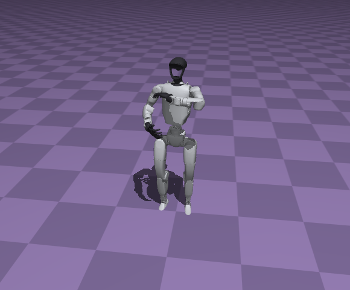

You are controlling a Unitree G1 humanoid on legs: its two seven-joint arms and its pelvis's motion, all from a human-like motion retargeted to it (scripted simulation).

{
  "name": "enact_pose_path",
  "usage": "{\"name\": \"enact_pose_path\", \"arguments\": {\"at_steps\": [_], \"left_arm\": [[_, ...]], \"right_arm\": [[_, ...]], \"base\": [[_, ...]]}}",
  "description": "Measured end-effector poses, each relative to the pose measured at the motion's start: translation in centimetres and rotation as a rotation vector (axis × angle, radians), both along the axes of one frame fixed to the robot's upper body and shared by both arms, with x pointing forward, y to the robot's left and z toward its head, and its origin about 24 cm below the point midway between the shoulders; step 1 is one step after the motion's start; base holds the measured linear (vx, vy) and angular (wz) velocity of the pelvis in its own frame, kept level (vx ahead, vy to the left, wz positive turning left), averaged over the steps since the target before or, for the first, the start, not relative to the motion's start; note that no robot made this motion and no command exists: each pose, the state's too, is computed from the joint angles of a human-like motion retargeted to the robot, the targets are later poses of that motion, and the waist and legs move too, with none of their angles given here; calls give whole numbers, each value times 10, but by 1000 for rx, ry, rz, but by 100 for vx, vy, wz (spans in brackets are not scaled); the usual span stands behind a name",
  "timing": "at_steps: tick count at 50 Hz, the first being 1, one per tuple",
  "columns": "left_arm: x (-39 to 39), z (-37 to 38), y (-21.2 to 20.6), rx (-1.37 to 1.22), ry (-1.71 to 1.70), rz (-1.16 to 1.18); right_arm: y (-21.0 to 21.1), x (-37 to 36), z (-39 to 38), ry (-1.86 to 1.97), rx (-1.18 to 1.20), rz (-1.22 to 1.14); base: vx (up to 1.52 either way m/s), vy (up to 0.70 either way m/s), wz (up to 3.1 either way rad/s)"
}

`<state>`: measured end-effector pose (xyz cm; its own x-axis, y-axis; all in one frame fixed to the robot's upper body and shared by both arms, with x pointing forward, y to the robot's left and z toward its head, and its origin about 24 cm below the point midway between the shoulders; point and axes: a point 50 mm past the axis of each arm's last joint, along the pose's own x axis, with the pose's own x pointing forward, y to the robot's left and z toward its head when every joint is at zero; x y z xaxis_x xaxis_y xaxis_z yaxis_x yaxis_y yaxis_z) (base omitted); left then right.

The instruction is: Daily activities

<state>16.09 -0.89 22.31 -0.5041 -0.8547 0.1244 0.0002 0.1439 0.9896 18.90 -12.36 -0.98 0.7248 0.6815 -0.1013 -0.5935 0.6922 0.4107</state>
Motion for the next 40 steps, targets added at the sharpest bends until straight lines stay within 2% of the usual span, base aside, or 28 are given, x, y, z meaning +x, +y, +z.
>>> {"name": "enact_pose_path", "arguments": {"at_steps": [40], "left_arm": [[8, -13, 1, 44, -92, 97]], "right_arm": [[12, -1, 4, -68, -126, 118]], "base": [[0, 0, 0]]}}
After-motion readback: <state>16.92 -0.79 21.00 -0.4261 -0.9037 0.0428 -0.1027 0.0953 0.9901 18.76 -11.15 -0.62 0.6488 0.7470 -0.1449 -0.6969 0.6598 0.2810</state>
